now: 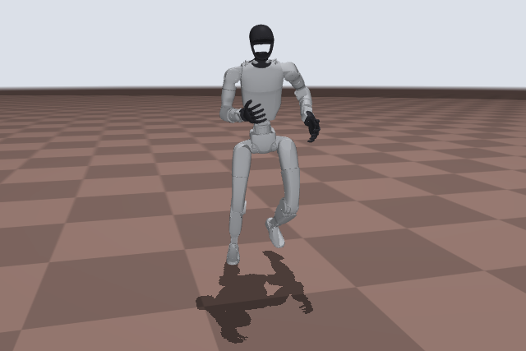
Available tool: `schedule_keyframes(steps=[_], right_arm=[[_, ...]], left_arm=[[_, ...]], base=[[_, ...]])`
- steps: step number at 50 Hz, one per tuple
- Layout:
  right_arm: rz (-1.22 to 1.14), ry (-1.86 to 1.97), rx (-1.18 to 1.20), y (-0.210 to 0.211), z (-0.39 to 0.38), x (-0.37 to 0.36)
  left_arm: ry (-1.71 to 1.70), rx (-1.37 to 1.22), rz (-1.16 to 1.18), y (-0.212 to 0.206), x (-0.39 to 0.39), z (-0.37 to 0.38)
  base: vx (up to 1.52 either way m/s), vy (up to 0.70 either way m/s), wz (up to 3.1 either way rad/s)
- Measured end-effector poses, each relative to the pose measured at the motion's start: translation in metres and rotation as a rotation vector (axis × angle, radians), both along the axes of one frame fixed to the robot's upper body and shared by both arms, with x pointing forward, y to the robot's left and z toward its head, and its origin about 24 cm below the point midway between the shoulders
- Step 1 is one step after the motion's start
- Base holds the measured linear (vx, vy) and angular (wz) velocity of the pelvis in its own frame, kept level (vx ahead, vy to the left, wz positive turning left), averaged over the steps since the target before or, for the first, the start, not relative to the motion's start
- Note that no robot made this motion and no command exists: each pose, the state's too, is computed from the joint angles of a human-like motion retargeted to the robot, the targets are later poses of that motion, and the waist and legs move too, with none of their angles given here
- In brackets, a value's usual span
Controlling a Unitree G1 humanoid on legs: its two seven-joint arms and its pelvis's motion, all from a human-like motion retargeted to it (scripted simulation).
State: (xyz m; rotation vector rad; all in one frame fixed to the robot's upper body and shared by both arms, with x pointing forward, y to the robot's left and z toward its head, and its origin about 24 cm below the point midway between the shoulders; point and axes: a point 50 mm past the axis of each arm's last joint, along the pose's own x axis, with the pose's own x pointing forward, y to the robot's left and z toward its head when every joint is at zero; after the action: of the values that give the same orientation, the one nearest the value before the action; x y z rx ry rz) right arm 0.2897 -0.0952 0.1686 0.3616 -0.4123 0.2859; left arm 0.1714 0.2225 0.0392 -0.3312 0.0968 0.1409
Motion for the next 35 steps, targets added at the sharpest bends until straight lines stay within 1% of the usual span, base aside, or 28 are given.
schedule_keyframes(steps=[3,5,7,8,9,11,13,14,15,18,19,20,21,23,25,28,30,32,33,35], right_arm=[[0.118,-0.196,0.030,0.021,0.050,-0.004],[0.187,-0.341,0.003,0.032,0.079,-0.011],[0.239,-0.448,-0.049,0.040,0.099,-0.020],[0.268,-0.501,-0.072,0.044,0.108,-0.026],[0.301,-0.508,-0.093,0.047,0.108,-0.031],[0.399,-0.522,-0.088,0.053,0.108,-0.042],[0.496,-0.509,-0.037,0.056,0.101,-0.049],[0.479,-0.489,-0.035,0.052,0.091,-0.049],[0.439,-0.464,-0.044,0.047,0.079,-0.049],[0.177,-0.305,-0.122,0.019,0.029,-0.050],[0.139,-0.179,-0.077,0.010,0.006,-0.056],[0.112,-0.055,-0.030,0.000,-0.015,-0.063],[0.110,0.063,0.029,-0.013,-0.035,-0.073],[0.102,0.260,0.113,-0.037,-0.065,-0.094],[0.067,0.338,0.048,-0.066,-0.079,-0.109],[-0.021,0.381,-0.132,-0.109,-0.082,-0.120],[-0.091,0.407,-0.183,-0.133,-0.081,-0.121],[-0.150,0.410,-0.197,-0.147,-0.079,-0.120],[-0.175,0.402,-0.193,-0.152,-0.077,-0.118],[-0.199,0.355,-0.166,-0.147,-0.076,-0.106]], left_arm=[[0.058,0.114,0.020,0.042,-0.034,0.010],[0.019,0.231,0.037,0.068,-0.043,0.030],[-0.005,0.289,0.101,0.089,-0.050,0.045],[-0.032,0.322,0.129,0.097,-0.051,0.055],[-0.032,0.300,0.180,0.099,-0.051,0.057],[-0.100,0.288,0.224,0.093,-0.043,0.065],[-0.220,0.266,0.197,0.074,-0.019,0.070],[-0.278,0.238,0.156,0.059,-0.001,0.071],[-0.341,0.203,0.119,0.042,0.019,0.074],[-0.563,0.018,0.070,-0.020,0.081,0.109],[-0.662,-0.291,0.023,-0.048,0.092,0.133],[-0.738,-0.449,-0.026,-0.070,0.099,0.157],[-0.829,-0.309,-0.017,-0.082,0.106,0.182],[-1.018,-0.280,-0.082,-0.109,0.103,0.232],[-1.202,-0.226,-0.173,-0.128,0.089,0.274],[-1.418,-0.095,-0.315,-0.151,0.063,0.316],[-1.497,-0.016,-0.396,-0.165,0.051,0.332],[-1.519,0.007,-0.488,-0.176,0.044,0.337],[-1.511,0.007,-0.535,-0.181,0.043,0.337],[-1.424,-0.016,-0.621,-0.180,0.051,0.322]], base=[[0.93,0.07,-1.04],[0.95,0.16,-1.02],[0.99,0.24,-0.99],[1.02,0.28,-0.68],[1.03,0.30,-0.30],[1.04,0.32,0.50],[1.05,0.31,0.99],[1.05,0.28,0.98],[1.03,0.25,1.00],[0.97,0.18,1.32],[0.94,0.11,1.51],[0.94,0.07,1.51],[0.95,0.03,1.45],[0.97,-0.04,1.26],[1.00,-0.15,0.93],[1.03,-0.25,0.67],[1.08,-0.33,0.66],[1.12,-0.38,0.48],[1.12,-0.40,-0.06],[1.12,-0.39,-0.62]])
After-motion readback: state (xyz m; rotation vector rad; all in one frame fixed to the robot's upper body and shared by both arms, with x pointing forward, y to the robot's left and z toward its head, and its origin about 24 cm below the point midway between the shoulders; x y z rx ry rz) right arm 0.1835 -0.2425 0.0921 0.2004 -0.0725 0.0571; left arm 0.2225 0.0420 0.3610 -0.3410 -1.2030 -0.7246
